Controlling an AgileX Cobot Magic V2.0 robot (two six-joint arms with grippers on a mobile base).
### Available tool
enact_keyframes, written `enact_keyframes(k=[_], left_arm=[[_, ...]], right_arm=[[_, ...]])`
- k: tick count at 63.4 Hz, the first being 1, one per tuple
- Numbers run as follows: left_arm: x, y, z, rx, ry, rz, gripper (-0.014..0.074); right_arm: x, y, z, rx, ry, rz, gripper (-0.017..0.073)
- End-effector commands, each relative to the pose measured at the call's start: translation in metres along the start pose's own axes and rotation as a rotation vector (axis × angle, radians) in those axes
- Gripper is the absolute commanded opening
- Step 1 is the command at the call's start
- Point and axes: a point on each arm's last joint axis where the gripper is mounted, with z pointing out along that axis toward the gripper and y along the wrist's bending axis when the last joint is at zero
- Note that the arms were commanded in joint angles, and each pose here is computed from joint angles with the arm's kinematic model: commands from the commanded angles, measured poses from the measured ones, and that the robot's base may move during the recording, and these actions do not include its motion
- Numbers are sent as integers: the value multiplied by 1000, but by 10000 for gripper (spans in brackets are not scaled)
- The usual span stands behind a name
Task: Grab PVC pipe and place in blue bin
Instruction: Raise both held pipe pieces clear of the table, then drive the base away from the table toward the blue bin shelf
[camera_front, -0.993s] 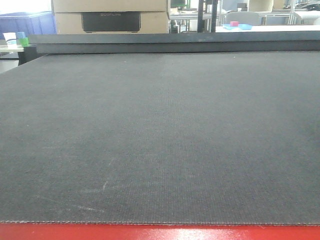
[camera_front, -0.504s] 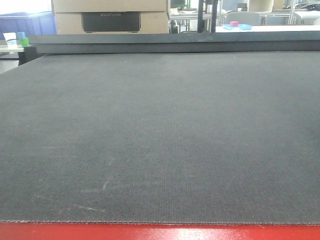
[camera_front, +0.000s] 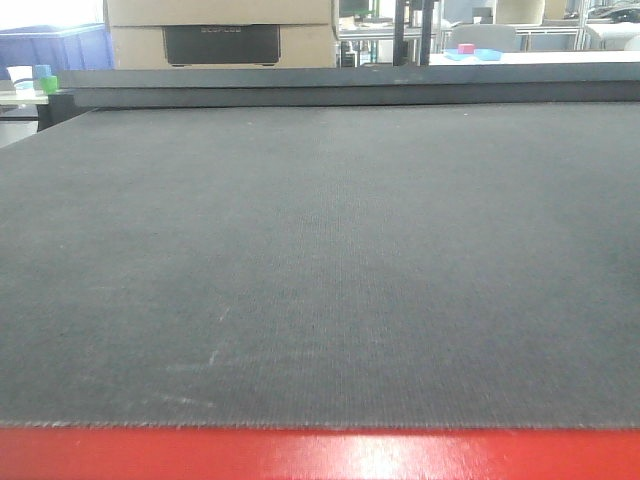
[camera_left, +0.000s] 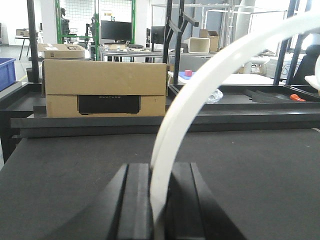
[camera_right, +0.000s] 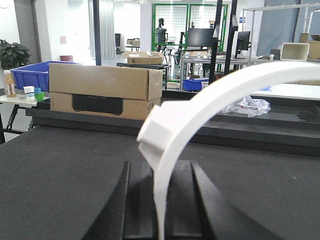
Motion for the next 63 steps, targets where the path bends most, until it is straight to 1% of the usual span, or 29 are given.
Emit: enact_keyframes(k=[1,44,54,63], left_arm=[[-4,0,-2,3,-36,-1,-111],[-4,0,-2,1,-36,-1,-111],[-4,5,-2,-44,-37,3,-111],[-5,12,-3,-109,-39,9,-111]], right_arm=[[-3,0,-2,1,-34,-6,-161],[-3,0,-2,1,-34,-6,-161],[-3,0,-2,1,-34,-6,-161],[-3,0,-2,1,-34,-6,-161]])
